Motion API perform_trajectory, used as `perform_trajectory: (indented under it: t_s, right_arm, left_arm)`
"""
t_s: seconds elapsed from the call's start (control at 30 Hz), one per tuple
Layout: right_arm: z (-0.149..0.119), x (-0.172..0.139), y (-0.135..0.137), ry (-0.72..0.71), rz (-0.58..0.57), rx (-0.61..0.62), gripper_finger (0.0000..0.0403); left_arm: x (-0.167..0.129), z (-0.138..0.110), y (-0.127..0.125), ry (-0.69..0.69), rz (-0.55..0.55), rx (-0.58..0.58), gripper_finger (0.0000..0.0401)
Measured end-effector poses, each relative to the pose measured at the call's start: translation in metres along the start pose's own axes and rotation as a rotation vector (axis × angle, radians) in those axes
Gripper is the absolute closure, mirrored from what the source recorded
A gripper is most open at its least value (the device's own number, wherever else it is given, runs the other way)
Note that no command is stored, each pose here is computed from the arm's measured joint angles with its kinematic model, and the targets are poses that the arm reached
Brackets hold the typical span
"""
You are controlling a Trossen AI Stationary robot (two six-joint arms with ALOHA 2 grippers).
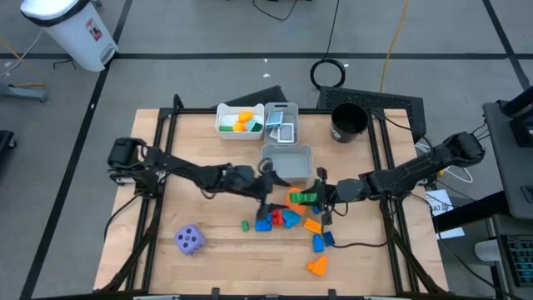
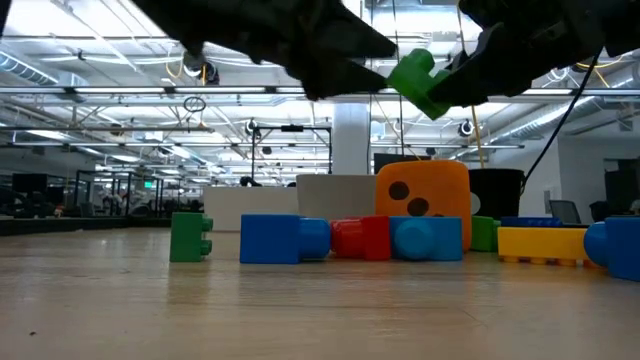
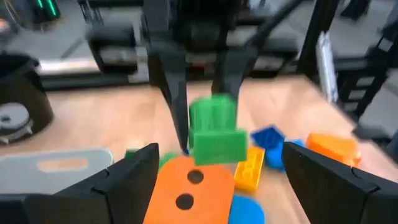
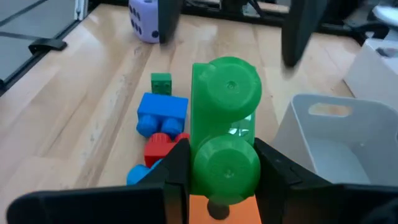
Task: Pick & Place Toys
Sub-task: Put the green game piece into the white bin
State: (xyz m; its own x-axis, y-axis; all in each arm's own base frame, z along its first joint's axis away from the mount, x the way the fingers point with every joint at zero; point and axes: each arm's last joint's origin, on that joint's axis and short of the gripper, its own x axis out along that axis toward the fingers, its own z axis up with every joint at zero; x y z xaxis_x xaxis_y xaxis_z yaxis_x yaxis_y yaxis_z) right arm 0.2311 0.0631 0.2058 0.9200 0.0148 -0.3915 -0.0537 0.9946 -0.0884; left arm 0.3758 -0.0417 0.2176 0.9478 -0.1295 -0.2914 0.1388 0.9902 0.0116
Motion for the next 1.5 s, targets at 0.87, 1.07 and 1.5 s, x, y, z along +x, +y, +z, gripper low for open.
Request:
perform_trajectory:
  t_s: [0.87, 1.07, 1.5]
  right_arm:
    - [0.004, -0.004, -0.002, -0.031, -0.050, 0.039, 0.0228]
    - [0.010, -0.034, -0.011, -0.020, -0.100, 0.016, 0.0145]
    - [0.001, -0.067, -0.020, -0.086, -0.100, 0.074, 0.0112]
  left_arm:
    - [0.024, 0.010, 0.013, 0.070, 0.033, -0.053, 0.0262]
    - [-0.009, 0.031, 0.028, 0.126, 0.274, -0.120, 0.0262]
    - [-0.058, 0.018, 0.127, 0.283, 0.842, -0.304, 0.0262]
